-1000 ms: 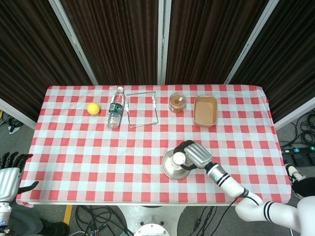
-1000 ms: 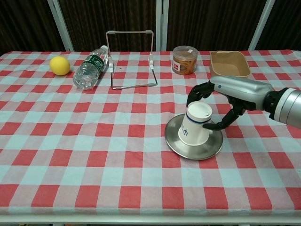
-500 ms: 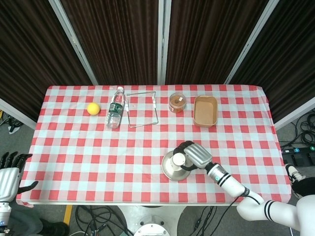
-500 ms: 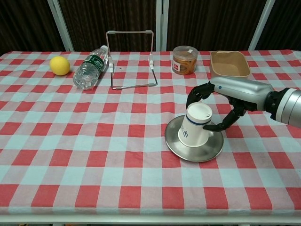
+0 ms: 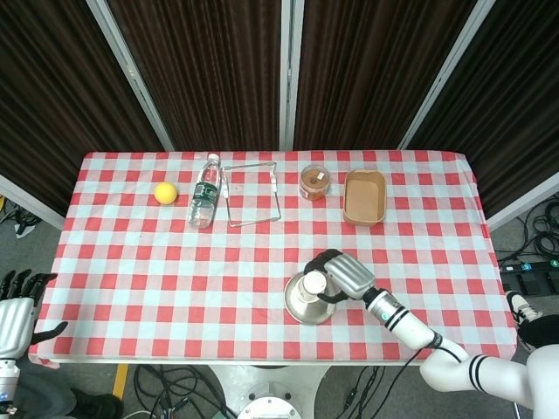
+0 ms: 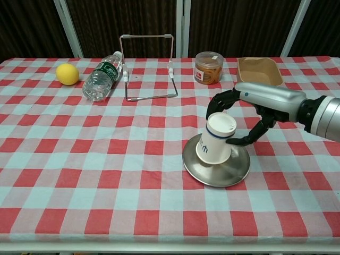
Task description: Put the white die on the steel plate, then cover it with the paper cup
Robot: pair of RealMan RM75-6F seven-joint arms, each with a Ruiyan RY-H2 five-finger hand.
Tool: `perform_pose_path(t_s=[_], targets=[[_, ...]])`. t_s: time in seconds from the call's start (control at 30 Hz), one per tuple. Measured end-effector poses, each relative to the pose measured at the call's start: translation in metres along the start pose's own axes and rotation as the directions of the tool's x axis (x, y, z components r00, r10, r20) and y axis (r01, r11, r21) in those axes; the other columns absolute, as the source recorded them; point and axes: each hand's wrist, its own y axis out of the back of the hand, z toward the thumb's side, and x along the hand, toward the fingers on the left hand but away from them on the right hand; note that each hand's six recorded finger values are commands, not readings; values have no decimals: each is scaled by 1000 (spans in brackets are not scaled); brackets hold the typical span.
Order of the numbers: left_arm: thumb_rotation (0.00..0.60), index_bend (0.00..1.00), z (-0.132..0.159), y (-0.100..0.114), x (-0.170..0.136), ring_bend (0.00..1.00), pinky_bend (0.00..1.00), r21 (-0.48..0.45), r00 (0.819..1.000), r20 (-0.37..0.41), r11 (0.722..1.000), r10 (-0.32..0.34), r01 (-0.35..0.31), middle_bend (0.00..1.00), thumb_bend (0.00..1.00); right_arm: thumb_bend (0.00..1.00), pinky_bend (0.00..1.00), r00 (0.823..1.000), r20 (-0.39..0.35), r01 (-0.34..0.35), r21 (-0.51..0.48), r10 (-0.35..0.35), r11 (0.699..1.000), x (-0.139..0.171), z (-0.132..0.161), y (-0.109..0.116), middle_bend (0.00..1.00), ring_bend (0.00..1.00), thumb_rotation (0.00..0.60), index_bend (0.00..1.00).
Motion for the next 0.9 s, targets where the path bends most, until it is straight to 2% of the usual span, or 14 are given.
perform_pose_path(t_s=[0.17,0.4,0.67,0.9], targets=[[600,195,1,-1,0,87,0,1,1000,1,1000,-4,4,196,7,299,205,995,-58,-79,-7,78,997,10,16,-13,426,236,600,605],[600,195,0,-1,0,88,0,-2,1000,0,1000,-3,3,196,8,298,205,1000,25,-8,26,7,1000,-1,-7,2,420,236,600,606],[600,195,1,-2,1,88,0,-1,1000,3,1000,-4,4,196,7,299,205,996,-53,-69,21,70,997,8,15,-14,421,236,600,607],[600,195,-1,-2,0,88,0,-5,1000,-2,1000,-5,5,196,7,301,205,1000,16,2,51,-3,999,-1,-5,0,407,236,600,607]])
